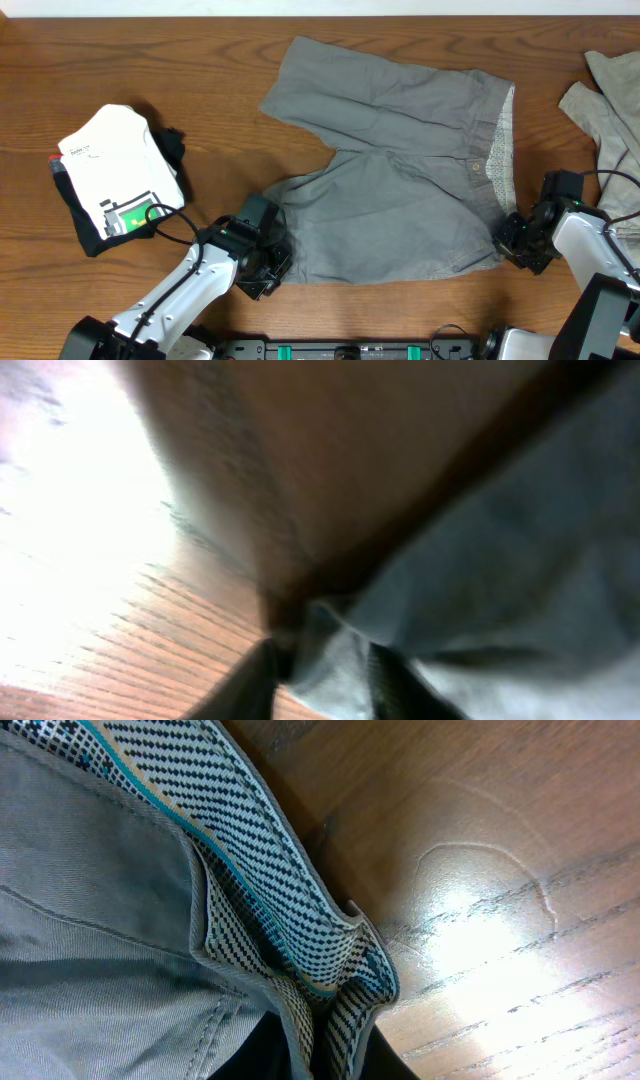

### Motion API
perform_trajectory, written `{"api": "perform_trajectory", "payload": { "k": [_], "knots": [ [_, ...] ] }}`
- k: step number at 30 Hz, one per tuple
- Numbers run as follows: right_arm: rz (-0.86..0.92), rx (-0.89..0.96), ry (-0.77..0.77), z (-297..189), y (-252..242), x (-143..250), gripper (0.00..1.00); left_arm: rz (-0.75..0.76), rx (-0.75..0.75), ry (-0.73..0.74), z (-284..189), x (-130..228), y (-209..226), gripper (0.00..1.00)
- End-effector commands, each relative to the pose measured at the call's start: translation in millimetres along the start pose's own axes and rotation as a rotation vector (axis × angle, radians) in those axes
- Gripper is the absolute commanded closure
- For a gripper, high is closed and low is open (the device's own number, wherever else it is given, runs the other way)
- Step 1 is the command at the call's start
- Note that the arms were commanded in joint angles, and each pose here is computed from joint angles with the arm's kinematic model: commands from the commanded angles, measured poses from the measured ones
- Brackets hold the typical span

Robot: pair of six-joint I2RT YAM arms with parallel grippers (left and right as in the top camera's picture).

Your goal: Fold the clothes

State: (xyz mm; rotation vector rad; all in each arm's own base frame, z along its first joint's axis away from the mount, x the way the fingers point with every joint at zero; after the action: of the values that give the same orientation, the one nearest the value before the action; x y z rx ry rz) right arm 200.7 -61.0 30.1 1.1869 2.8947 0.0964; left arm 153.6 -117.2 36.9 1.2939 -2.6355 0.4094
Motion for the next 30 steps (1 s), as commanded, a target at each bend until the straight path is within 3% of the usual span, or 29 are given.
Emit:
{"api": "perform_trajectory", "payload": {
  "k": [1, 11, 17, 23, 30],
  "knots": [
    [-0.002, 0.037, 0.122, 23, -12, 27, 0.86, 0.005, -0.015, -0.055, 1, -7, 3, 0.91],
    [-0.048, 0.008, 0.16, 14, -10, 35, 0.9, 0.238, 0.023, -0.076, -13, -4, -1, 0.94],
    [-0.058, -0.041, 0.058, -21, -4, 28, 0.9, 0.314, 0.037, -0.246, -52, -11, 6, 0.94],
    [-0.073, -0.102, -0.084, -75, 1, 26, 0.99, 0.425, 0.21, -0.325, -88, -2, -1, 0.94],
    [-0.089, -0.17, -0.187, -113, 1, 38, 0.99, 0.474, 0.357, -0.45, -131, 5, 5, 0.94]
  ]
}}
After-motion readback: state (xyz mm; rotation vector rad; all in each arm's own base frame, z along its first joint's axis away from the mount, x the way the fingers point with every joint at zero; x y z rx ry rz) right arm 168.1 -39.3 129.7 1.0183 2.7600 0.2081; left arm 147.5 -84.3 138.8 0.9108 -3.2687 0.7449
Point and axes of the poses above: each gripper's point midway between its finger pads, its own z axis out along the fingers, its own y axis along the line the jaws close on, x = y × z, the point moved 4 cm from there along -z, back along the fingers, and after that the axes turned 1 degree about -z, right-handed, at the moved point
